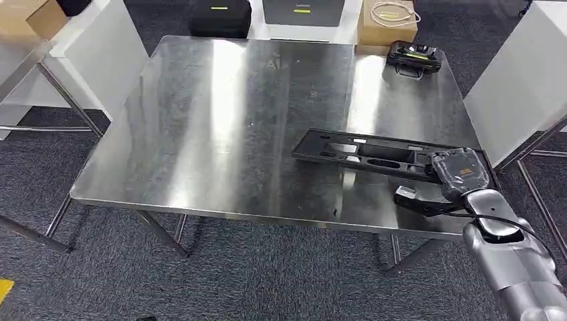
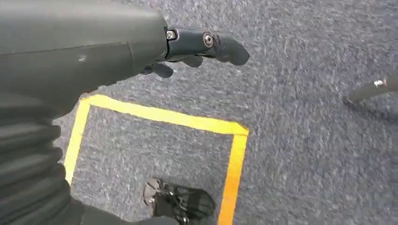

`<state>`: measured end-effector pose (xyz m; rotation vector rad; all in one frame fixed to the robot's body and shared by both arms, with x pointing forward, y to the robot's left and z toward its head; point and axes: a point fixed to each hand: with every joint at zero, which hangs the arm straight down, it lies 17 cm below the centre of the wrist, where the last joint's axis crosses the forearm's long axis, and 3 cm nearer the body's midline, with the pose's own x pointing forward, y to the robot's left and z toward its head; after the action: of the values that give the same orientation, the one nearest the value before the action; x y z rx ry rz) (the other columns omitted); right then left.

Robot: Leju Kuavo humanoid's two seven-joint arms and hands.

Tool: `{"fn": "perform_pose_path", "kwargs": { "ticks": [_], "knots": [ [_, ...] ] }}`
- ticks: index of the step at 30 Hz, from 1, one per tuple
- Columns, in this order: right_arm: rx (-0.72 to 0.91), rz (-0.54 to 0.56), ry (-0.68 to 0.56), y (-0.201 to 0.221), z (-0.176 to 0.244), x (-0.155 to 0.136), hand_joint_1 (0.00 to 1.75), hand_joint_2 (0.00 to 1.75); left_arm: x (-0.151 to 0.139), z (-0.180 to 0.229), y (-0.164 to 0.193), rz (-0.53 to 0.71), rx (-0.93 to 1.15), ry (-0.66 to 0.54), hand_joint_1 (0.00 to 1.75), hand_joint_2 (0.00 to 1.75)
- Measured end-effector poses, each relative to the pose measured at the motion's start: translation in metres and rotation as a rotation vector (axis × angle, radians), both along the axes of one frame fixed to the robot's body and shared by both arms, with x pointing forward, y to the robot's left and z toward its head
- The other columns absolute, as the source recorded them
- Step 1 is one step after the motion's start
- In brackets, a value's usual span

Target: Take the parts from the cabinet and place them on the table.

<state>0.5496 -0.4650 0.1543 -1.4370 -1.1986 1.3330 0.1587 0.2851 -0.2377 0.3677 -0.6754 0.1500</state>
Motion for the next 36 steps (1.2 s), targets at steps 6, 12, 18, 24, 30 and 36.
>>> {"fn": "perform_pose_path", "kwargs": {
  "ticks": [6, 12, 18, 24, 30, 36],
  "knots": [
    [-0.005, 0.000, -0.002, -0.003, 0.003, 0.000, 1.75, 1.75, 0.001, 0.002, 0.003, 0.012, -0.002, -0.018, 0.00, 1.75],
    [-0.013, -0.006, -0.012, -0.004, 0.006, 0.000, 1.75, 1.75, 0.001, 0.002, 0.004, 0.039, -0.017, -0.030, 0.00, 1.75],
    [-0.015, -0.004, -0.027, -0.005, 0.014, 0.001, 1.75, 1.75, 0.004, 0.004, 0.005, 0.033, -0.003, -0.040, 0.00, 1.75],
    [-0.009, -0.001, -0.020, -0.005, 0.012, 0.000, 1.75, 1.75, 0.005, 0.003, 0.001, 0.035, -0.027, -0.043, 0.00, 1.75],
    [0.017, 0.011, -0.038, -0.013, 0.034, 0.018, 1.75, 1.75, 0.006, 0.003, -0.002, 0.014, -0.034, -0.040, 0.00, 1.75],
    [0.016, -0.006, -0.058, -0.016, 0.073, 0.054, 1.75, 1.75, 0.008, 0.005, 0.002, 0.016, -0.005, -0.045, 0.00, 1.75]
  ]
}}
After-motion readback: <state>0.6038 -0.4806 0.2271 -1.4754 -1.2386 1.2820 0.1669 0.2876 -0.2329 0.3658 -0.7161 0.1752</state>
